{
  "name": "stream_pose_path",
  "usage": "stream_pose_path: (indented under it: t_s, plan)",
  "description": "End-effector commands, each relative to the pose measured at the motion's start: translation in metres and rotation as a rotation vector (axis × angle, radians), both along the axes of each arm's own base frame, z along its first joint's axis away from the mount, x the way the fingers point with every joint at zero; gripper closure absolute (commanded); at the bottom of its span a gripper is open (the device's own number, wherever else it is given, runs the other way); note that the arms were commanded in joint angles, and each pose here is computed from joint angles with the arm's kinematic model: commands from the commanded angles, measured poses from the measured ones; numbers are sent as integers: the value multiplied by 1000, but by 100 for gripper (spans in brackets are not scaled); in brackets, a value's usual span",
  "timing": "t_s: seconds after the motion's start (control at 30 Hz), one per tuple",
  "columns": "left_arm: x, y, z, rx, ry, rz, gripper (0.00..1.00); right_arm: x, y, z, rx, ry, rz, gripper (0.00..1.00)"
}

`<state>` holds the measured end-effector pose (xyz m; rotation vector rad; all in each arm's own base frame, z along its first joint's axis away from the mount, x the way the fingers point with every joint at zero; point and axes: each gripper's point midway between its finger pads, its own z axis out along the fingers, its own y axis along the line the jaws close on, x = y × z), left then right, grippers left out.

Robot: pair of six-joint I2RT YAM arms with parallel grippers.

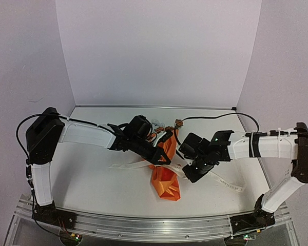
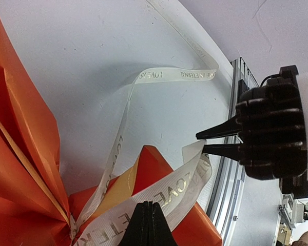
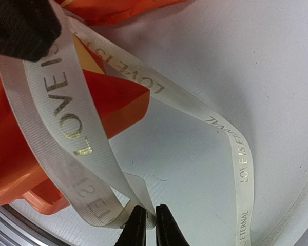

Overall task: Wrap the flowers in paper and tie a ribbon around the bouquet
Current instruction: Cross the half-tied ribbon over the folded bouquet.

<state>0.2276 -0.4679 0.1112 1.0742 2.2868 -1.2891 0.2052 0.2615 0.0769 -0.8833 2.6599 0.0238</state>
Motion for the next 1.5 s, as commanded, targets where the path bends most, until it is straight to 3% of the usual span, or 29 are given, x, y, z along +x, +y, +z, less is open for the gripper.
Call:
stream_pose_path:
  t_s: [0.0, 0.2, 0.33, 0.63, 0.9, 1.03, 1.3, 1.47]
  plan:
    - [-9, -2, -4, 10, -5, -48, 100, 7, 0, 10, 50, -34, -70, 73]
    - [-9, -3, -6, 17, -8, -51, 100, 10, -20, 22, 143, -17, -223, 38]
    - [-9, -5, -6, 11, -8, -52, 100, 14, -53, 22, 148, -46, -344, 25]
    - [-7, -6, -2, 10, -21, -52, 100, 1, -180, -11, 61, -81, -914, 20]
    - [-7, -6, 2, 4, -27, -52, 100, -27, -236, -26, 12, -87, -1241, 15]
    - [-6, -6, 5, -1, -33, -51, 100, -42, -250, -40, -4, -26, -1379, 17]
    - [-5, -7, 8, -8, -36, -49, 100, -46, -254, -62, -1, 43, -1500, 35]
    - [-5, -7, 10, -8, -40, -47, 100, -44, -252, -72, 10, 50, -1528, 59]
